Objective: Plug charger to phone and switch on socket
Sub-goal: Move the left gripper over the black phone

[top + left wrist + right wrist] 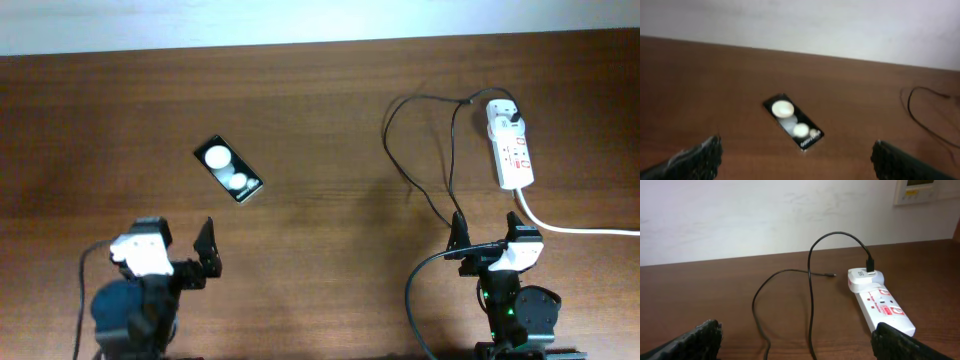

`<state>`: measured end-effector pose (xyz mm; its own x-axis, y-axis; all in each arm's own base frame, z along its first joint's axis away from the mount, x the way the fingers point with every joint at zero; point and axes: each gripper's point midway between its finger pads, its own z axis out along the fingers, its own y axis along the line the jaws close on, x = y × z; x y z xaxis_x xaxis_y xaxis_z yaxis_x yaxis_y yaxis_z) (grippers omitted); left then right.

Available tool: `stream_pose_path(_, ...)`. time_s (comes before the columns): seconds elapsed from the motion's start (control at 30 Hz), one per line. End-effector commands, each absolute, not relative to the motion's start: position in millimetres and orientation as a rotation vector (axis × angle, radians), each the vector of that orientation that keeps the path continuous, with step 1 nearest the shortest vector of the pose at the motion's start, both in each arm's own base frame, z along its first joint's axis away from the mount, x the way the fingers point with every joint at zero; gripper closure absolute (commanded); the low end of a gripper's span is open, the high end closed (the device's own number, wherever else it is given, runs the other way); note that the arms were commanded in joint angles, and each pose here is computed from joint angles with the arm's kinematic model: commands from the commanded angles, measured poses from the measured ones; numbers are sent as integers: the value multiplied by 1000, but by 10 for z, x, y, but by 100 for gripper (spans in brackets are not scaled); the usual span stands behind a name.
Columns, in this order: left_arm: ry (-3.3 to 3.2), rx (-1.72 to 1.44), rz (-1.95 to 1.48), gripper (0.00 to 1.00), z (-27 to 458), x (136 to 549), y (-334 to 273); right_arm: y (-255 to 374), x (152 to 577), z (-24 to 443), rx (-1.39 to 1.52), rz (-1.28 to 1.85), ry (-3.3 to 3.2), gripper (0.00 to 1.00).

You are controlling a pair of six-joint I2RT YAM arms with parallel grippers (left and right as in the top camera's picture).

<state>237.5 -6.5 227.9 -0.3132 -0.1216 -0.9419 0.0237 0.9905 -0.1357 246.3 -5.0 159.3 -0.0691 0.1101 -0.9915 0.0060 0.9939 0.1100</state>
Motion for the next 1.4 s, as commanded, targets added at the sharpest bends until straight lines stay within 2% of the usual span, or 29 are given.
stream_pose_path(0.0, 1966, -89, -161, 1, 2437, 2488, -62, -33, 2461, 1577, 86, 94, 1640, 2)
stream_pose_path(0.37, 2492, -149, -238, 1, 2500, 2839, -113, -33, 2460, 1576, 86, 94, 1640, 1)
stream_pose_path(0.43, 2561, -119, -395, 1, 2376, 2844, -310, -33, 2461, 1577, 86, 94, 1640, 2)
stream_pose_path(0.6, 2676, -178, -529, 1, 2105, 2900, -436, -33, 2461, 1577, 86, 94, 1640, 2)
stream_pose_path(0.77, 2670, -603, -219, 1, 1993, 2980, -151, -33, 2461, 1577, 86, 94, 1640, 2)
stream_pose_path(1.0, 2616, -772, -132, 0, 2177, 3468, -316, -33, 2461, 1577, 86, 94, 1640, 2)
stream_pose_path(1.2, 2654, -932, -110, 1, 1855, 4003, -386, -33, 2461, 1577, 86, 94, 1640, 2)
stream_pose_path(1.37, 2742, -1040, -36, 1, 1306, 4100, -393, -33, 2461, 1577, 86, 94, 1640, 2)
